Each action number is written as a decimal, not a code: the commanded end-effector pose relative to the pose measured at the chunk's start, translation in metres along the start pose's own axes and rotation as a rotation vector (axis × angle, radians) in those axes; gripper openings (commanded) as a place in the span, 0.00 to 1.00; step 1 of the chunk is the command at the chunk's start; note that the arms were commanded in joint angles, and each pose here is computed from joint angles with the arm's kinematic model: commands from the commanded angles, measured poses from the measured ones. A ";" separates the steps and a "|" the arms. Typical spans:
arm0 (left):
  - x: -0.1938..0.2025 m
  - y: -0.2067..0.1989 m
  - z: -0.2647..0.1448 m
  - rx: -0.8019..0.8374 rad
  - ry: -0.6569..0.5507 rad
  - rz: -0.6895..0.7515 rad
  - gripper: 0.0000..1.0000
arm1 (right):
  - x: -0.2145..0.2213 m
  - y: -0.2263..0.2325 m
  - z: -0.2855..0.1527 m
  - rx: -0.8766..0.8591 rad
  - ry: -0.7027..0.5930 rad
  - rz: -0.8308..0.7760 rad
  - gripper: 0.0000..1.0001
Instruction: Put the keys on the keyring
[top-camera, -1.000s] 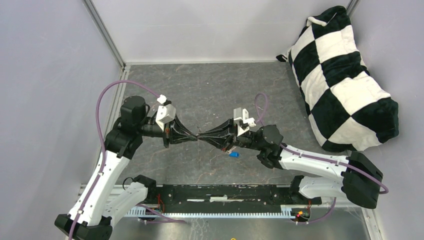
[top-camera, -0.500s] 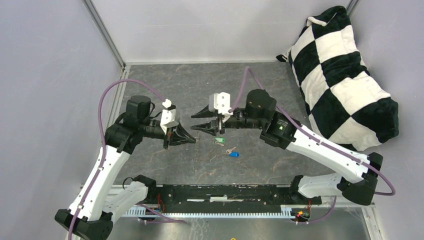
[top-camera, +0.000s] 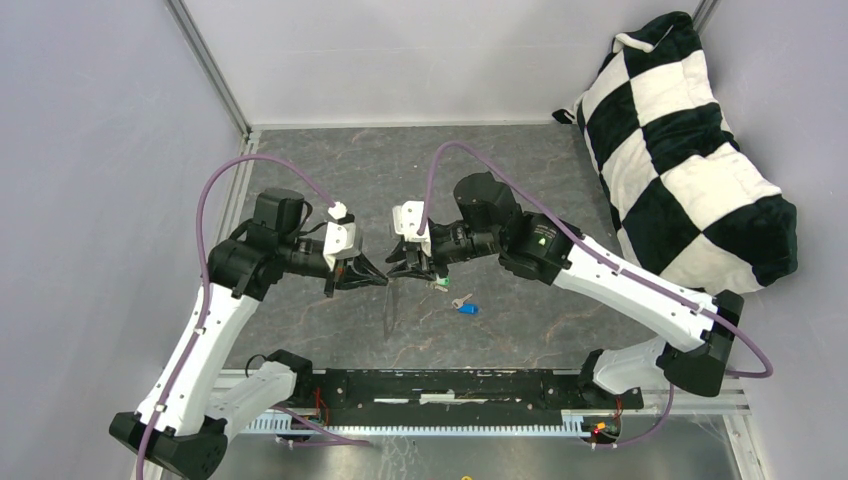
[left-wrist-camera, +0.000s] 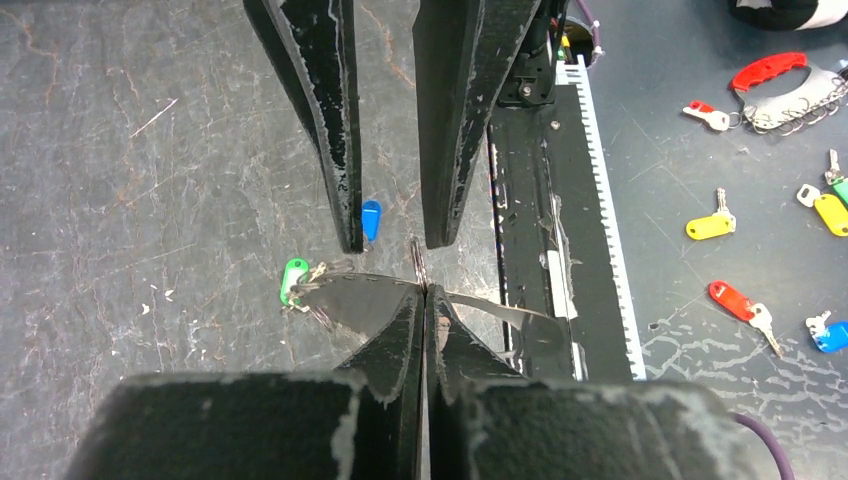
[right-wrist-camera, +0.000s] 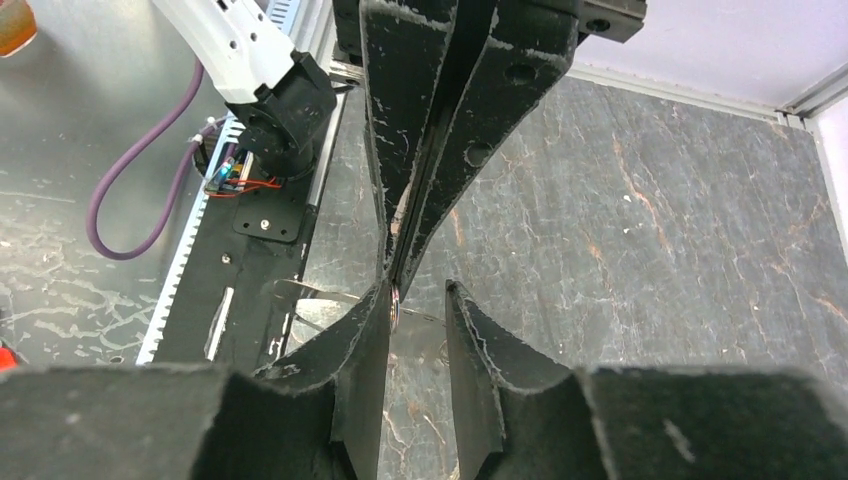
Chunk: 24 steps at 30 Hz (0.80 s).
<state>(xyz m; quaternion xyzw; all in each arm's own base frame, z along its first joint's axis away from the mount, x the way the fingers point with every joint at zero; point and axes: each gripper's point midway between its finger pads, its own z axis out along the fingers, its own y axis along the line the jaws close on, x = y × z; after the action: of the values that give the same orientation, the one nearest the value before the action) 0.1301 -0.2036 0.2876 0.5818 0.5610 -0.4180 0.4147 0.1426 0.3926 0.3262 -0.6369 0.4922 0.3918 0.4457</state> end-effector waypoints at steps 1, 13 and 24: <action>-0.015 0.001 -0.004 -0.006 -0.016 0.091 0.02 | -0.015 0.003 -0.002 -0.035 -0.030 -0.023 0.32; -0.013 0.003 -0.004 -0.010 -0.010 0.102 0.02 | -0.001 0.009 0.004 -0.070 0.019 0.061 0.38; -0.017 0.000 -0.006 -0.013 -0.018 0.105 0.02 | 0.000 -0.001 0.009 -0.019 0.001 0.063 0.25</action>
<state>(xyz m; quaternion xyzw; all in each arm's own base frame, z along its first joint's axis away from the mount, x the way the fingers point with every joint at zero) 0.1318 -0.2019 0.2852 0.5882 0.5613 -0.4073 0.4160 0.1370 0.3966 0.3141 -0.6365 0.5121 0.4099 0.4057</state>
